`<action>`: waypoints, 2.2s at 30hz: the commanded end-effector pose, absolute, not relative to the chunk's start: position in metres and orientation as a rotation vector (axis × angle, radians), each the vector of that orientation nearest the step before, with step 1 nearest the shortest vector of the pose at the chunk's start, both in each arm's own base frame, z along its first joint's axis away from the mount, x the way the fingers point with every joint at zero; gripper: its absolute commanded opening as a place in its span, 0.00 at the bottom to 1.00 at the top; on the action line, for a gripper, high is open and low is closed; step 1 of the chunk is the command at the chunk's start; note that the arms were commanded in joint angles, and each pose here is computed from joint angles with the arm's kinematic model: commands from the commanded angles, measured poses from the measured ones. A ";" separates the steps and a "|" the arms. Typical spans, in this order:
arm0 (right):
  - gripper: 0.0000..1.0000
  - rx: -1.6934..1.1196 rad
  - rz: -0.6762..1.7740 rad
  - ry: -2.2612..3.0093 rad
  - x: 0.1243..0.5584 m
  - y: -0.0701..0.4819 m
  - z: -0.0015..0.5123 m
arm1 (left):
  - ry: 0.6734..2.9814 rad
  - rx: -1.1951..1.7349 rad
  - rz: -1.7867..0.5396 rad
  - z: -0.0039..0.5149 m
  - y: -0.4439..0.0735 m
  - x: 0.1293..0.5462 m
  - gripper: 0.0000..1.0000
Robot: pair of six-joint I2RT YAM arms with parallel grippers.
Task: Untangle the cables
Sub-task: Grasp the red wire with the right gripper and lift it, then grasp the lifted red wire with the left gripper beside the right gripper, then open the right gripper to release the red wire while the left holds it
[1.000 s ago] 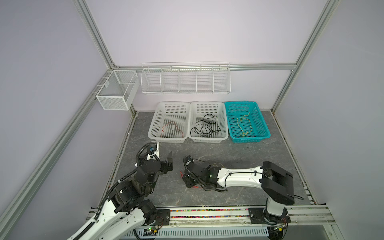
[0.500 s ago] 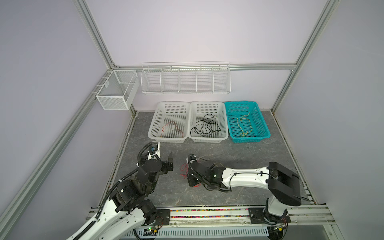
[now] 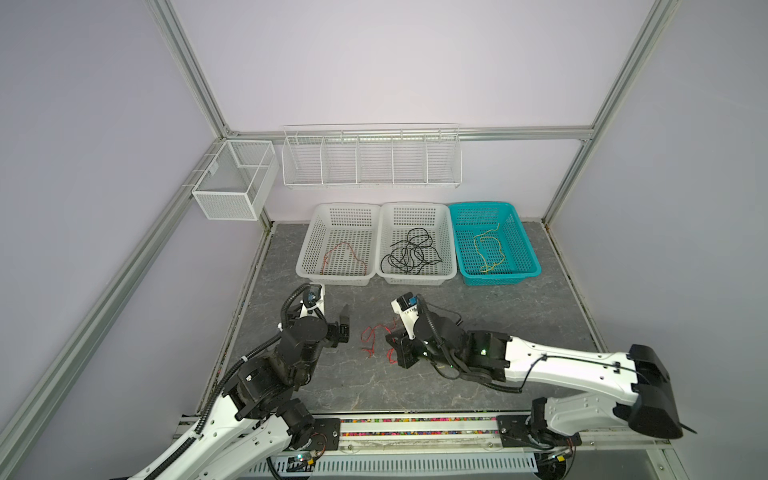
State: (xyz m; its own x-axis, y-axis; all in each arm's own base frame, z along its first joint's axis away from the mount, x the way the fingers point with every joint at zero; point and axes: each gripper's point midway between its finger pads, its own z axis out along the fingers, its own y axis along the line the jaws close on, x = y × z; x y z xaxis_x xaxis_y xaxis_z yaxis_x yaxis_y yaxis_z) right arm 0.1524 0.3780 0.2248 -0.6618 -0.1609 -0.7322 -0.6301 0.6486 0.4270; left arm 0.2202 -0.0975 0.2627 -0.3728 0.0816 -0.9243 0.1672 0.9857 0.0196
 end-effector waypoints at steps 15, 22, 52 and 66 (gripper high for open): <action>0.07 -0.604 0.984 2.040 0.183 0.357 0.310 | 1.641 0.594 -0.751 0.299 -0.175 0.153 0.99; 0.07 -0.568 1.115 1.991 0.183 0.367 0.330 | 1.541 0.736 -1.058 0.312 -0.212 0.122 0.99; 0.07 -0.615 1.213 1.948 0.156 0.375 0.347 | 1.610 0.882 -1.128 0.309 -0.250 0.127 0.00; 0.91 -0.532 0.940 1.846 0.159 0.278 0.374 | 1.787 0.695 -0.709 0.311 -0.229 0.193 0.00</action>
